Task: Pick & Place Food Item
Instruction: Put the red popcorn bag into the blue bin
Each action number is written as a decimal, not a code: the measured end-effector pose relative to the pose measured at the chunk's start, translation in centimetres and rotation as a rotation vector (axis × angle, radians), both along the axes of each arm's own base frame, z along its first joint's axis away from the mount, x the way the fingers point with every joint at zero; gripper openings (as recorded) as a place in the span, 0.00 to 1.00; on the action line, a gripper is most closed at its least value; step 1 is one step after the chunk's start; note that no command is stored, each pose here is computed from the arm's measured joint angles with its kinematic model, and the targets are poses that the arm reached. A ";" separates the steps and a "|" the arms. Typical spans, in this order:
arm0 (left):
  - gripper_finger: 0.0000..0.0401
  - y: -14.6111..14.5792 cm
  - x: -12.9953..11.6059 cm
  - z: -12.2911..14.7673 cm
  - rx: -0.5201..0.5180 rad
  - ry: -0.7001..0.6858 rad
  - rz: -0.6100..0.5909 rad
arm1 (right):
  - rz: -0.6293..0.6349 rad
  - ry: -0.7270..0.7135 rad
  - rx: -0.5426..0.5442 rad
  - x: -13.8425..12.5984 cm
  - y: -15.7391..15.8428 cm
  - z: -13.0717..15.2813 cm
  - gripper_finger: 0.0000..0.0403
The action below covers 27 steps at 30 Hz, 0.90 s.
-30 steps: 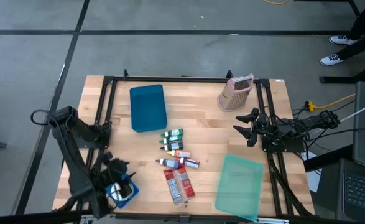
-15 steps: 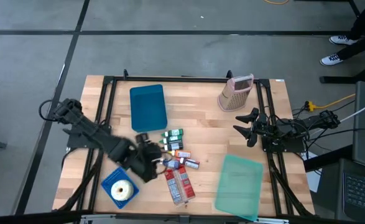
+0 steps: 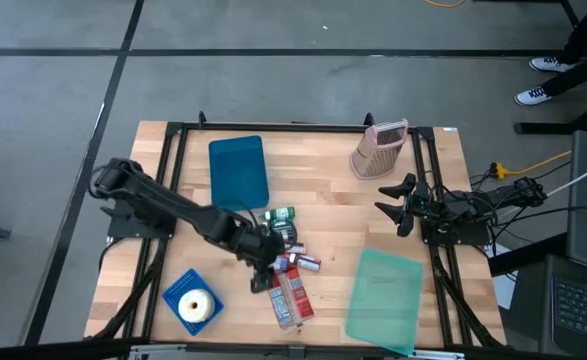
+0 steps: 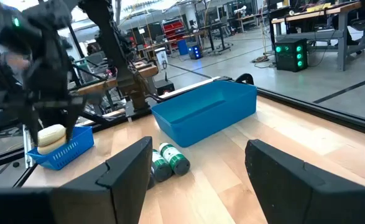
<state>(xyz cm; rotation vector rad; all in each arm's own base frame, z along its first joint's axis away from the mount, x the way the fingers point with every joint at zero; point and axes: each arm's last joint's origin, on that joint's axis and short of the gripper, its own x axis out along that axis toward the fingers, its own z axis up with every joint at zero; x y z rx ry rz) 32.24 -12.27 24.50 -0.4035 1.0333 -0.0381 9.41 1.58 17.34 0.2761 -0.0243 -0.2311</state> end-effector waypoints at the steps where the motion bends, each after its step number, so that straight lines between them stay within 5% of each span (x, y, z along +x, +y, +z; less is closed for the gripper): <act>1: 0.54 -0.3 0.3 -0.9 -0.034 -0.007 -0.015 | 0.000 0.000 0.000 0.0 0.0 0.0 0.63; 9: 0.54 -1.5 0.7 -6.4 -0.100 0.125 0.002 | 0.001 -0.001 0.000 0.0 0.0 0.0 0.63; 27: 0.54 -0.3 0.6 -9.7 -0.036 0.314 0.158 | 0.004 -0.002 0.002 0.0 0.0 0.0 0.63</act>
